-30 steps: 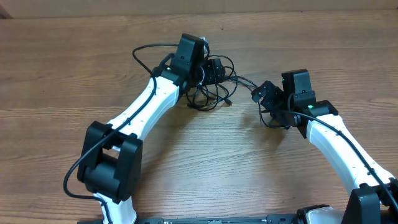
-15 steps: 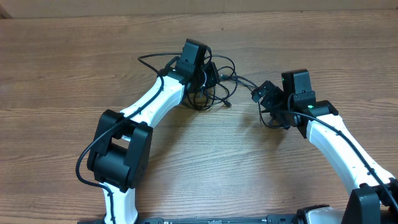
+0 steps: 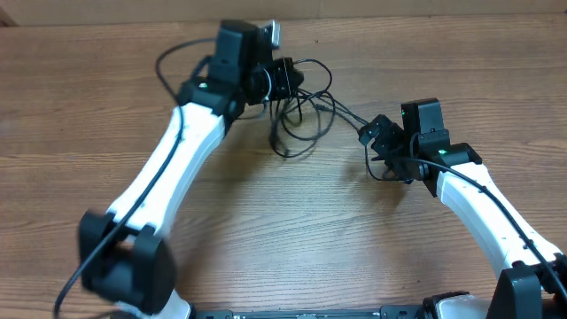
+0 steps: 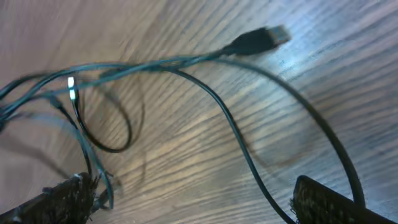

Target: Untangle cables

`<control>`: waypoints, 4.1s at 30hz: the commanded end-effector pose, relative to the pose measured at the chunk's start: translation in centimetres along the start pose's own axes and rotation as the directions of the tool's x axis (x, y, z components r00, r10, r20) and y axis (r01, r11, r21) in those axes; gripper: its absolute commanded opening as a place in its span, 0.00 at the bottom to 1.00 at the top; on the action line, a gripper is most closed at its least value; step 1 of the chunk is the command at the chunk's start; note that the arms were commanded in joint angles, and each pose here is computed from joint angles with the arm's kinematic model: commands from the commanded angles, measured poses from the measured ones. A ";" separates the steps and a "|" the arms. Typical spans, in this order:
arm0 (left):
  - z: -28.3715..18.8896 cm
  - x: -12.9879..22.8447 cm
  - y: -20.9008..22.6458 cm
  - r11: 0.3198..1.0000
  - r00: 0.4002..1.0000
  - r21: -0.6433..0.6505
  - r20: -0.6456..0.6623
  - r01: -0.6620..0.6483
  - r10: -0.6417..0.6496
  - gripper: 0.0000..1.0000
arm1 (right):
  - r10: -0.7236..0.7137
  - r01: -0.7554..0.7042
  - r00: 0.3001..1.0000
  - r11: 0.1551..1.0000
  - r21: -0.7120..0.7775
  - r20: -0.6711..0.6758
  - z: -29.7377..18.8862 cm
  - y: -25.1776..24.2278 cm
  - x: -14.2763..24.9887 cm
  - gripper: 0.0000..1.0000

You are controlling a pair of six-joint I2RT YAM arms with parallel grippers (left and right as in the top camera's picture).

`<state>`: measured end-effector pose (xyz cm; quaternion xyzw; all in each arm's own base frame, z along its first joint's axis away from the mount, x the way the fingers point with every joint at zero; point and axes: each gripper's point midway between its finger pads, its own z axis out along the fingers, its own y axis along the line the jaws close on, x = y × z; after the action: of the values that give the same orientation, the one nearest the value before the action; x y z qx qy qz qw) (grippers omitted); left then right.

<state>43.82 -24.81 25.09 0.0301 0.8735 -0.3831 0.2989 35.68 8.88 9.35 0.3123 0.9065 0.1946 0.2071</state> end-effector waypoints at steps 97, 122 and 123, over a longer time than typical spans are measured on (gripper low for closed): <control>-14.9 -3.0 -15.0 0.695 0.941 0.638 0.173 -0.333 0.291 0.04 | -0.326 0.410 0.912 0.689 -0.598 0.250 -9.5 15.0 -0.7 1.00; -23.0 -2.9 -19.9 0.442 0.846 0.742 0.321 -0.504 0.426 0.04 | -0.122 0.114 0.914 0.993 0.043 0.388 -3.3 1.8 -7.7 0.99; -23.1 -3.5 -19.4 0.458 0.849 0.731 0.329 -0.506 0.413 0.04 | -0.125 0.109 0.919 0.992 0.063 0.373 -3.2 1.3 -7.4 0.99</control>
<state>30.07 -24.07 48.95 0.3877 0.5554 -0.6482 0.3480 41.06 7.69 18.30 0.2623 0.8542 0.1787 0.4118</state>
